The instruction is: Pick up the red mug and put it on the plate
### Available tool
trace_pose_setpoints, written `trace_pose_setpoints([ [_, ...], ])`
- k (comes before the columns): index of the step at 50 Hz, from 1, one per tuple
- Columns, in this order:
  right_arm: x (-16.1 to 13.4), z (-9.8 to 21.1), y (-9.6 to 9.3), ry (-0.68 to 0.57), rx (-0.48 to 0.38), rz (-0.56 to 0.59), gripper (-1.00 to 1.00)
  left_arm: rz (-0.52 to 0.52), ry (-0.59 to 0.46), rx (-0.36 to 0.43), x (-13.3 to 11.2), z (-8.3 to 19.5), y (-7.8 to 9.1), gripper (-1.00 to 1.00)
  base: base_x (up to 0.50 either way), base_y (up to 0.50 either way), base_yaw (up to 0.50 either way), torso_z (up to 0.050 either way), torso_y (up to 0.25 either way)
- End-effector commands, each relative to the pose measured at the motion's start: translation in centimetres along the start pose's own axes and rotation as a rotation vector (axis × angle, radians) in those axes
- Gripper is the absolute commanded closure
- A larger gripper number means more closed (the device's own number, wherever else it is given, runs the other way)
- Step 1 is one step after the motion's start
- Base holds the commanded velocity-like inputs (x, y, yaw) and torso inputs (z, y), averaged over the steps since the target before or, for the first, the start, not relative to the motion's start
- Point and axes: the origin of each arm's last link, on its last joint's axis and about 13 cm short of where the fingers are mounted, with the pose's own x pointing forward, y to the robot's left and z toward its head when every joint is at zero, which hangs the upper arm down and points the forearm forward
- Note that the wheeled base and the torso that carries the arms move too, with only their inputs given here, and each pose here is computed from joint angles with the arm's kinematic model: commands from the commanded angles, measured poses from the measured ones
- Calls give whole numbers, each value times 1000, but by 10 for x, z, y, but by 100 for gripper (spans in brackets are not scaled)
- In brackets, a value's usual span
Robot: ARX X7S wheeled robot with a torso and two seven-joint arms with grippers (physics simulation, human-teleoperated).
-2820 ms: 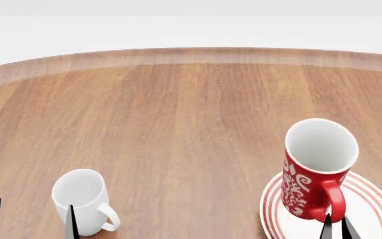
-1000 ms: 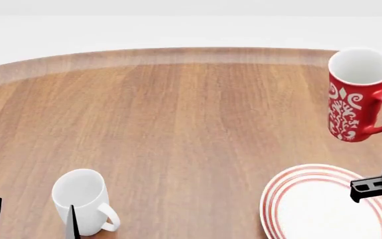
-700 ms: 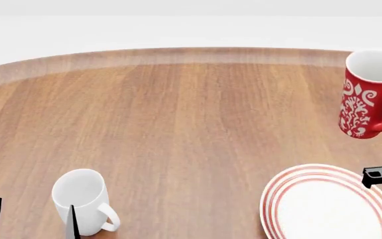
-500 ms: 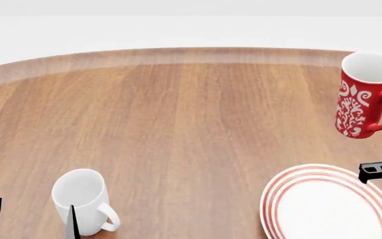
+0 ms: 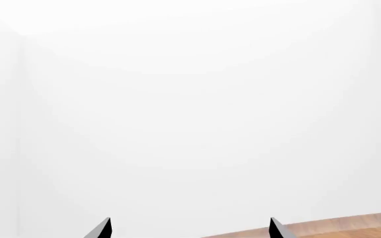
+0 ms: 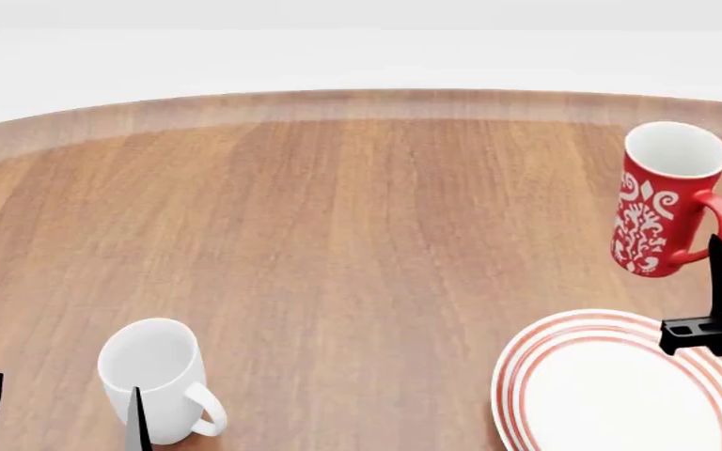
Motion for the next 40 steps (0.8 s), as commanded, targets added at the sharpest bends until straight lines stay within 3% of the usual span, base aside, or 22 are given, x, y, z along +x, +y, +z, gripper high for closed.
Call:
trace_pose_setpoints([
  [1,0,-9,-3,-24,29,-7,100,0,0,2,0,0,0,-100,0,0,0,0,0],
  [24,-3,-34,-5,-82,99,-9,100,-2,-1,3,0,0,0,-100,0,0,0,0,0],
  [40,-2,-40,-7,-58,66,-40,100,9,0,-7,0,0,0,-100,0,0,0,0,0],
])
